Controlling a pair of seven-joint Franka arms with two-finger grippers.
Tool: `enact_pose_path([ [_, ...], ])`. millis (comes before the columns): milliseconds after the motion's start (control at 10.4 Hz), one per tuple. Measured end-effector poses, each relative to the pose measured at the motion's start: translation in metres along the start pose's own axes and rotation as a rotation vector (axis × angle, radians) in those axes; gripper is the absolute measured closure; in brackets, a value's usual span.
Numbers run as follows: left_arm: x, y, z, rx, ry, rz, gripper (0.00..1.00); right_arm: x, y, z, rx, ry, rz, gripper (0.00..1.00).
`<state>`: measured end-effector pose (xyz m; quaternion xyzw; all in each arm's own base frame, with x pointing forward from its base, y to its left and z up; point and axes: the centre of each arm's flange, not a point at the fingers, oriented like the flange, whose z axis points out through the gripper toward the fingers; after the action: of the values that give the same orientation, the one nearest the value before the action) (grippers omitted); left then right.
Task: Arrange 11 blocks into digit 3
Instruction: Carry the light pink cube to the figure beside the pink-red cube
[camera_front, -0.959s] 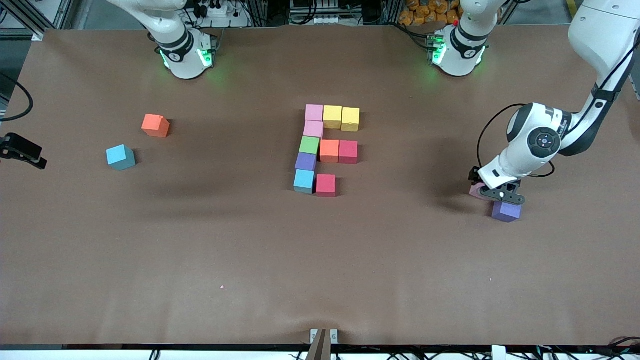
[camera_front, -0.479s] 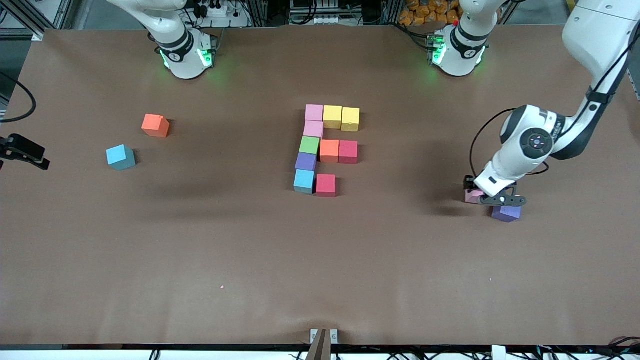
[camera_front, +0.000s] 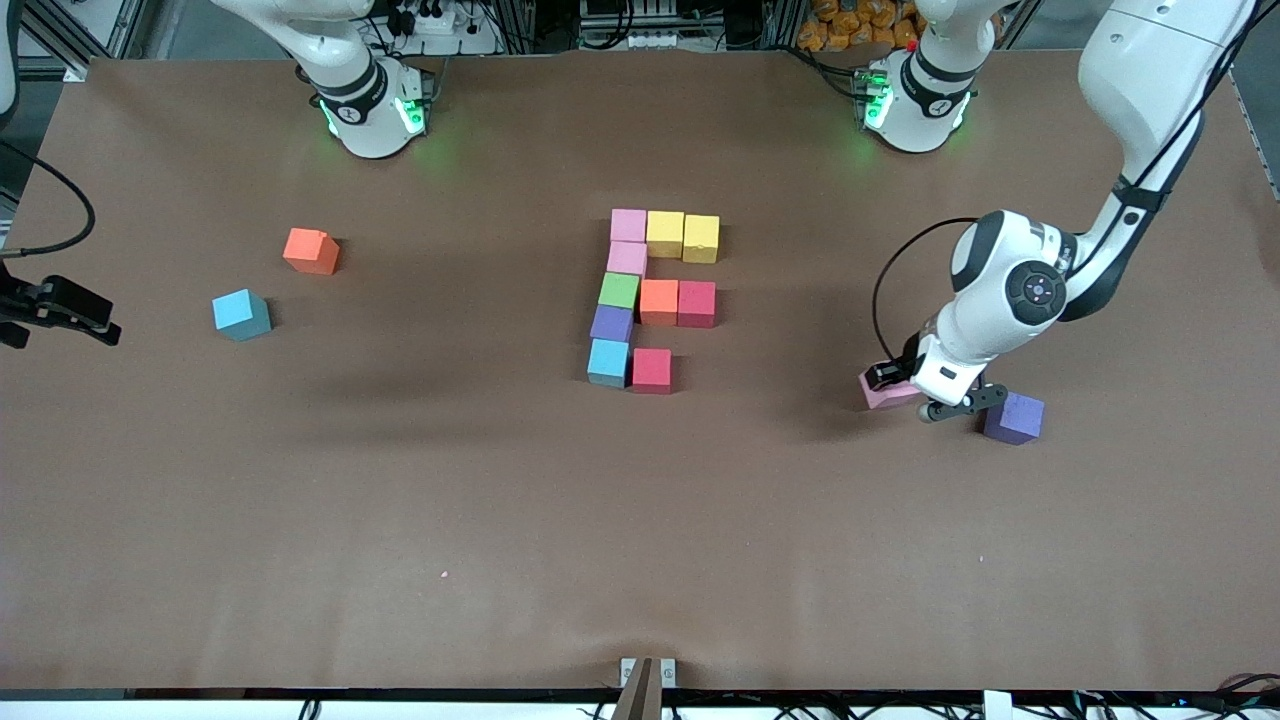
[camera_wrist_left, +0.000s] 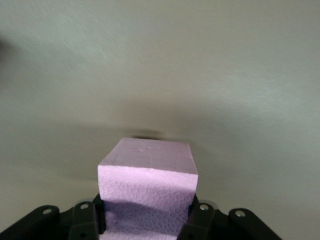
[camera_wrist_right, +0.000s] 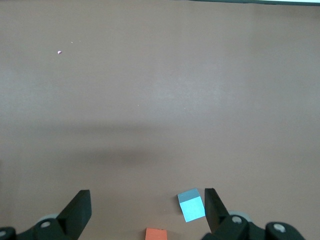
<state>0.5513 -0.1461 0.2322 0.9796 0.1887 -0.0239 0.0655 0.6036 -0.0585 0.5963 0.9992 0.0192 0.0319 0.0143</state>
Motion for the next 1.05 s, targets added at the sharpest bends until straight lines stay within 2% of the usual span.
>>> enact_pose_path([
  [192,-0.024,0.048,0.001,-0.016,-0.002,-0.168,0.44,-0.005,-0.002,-0.002,0.004,-0.035,-0.003,0.0],
  [383,-0.042,0.092,0.003,-0.016,-0.009,-0.353,0.44,-0.018,0.001,-0.023,0.002,-0.032,-0.038,0.0],
  [575,-0.043,0.124,0.01,0.029,-0.016,-0.554,0.44,-0.032,0.001,-0.038,0.002,-0.024,-0.082,0.0],
  [767,-0.045,0.156,0.019,0.026,-0.024,-0.738,0.44,-0.029,-0.028,-0.026,0.003,-0.027,0.027,0.0],
  [863,-0.045,0.17,0.023,0.014,-0.04,-0.825,0.44,-0.028,-0.036,-0.02,0.001,-0.035,0.042,0.0],
  [1055,-0.049,0.192,0.031,0.003,-0.072,-0.949,0.44,-0.033,-0.022,-0.018,0.0,-0.04,-0.039,0.0],
])
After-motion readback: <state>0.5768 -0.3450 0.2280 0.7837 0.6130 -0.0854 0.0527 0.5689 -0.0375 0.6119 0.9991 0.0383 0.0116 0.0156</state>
